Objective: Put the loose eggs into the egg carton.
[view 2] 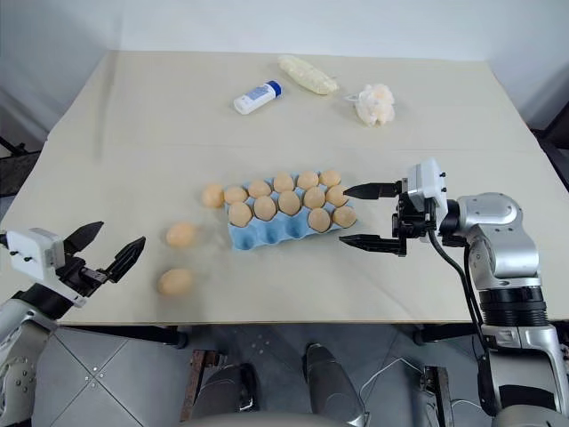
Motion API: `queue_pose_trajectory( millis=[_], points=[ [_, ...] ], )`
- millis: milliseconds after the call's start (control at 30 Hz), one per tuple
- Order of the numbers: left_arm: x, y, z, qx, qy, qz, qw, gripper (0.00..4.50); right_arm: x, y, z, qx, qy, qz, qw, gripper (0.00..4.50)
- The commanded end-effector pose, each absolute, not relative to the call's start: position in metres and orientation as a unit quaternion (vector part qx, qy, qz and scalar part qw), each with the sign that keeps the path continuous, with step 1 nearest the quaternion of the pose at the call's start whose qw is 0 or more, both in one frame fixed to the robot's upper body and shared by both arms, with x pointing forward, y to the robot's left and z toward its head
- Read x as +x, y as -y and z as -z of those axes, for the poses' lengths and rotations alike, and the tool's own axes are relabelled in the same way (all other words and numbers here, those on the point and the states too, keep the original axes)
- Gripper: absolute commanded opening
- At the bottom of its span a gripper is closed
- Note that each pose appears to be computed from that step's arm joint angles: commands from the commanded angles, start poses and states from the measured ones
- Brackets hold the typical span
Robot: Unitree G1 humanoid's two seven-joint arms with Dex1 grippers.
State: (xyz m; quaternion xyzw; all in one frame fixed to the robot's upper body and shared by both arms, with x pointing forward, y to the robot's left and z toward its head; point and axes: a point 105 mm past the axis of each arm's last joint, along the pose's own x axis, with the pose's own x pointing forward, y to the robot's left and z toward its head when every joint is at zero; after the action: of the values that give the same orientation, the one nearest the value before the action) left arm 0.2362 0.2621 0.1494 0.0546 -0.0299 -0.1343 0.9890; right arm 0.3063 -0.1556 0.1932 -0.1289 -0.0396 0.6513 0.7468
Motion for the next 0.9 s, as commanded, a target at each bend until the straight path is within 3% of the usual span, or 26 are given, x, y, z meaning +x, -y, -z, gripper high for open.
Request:
queue_pose_trajectory(
  millis=[33, 333, 900],
  points=[
    [0.221, -0.249, -0.162, 0.068, 0.067, 0.122, 0.988, 4.50, 0.306, 0.149, -0.200, -0.131, 0.052, -0.673, 0.726, 4.48],
    [0.207, -0.226, -0.140, 0.051, 0.049, 0.054, 0.996, 4.50, 0.309, 0.146, -0.199, -0.114, 0.038, -0.696, 0.708, 4.48],
    [0.226, -0.201, -0.099, 0.017, -0.021, 0.073, 0.997, 4.50, 0.302, 0.141, -0.195, -0.102, 0.060, -0.707, 0.698, 4.48]
  ],
)
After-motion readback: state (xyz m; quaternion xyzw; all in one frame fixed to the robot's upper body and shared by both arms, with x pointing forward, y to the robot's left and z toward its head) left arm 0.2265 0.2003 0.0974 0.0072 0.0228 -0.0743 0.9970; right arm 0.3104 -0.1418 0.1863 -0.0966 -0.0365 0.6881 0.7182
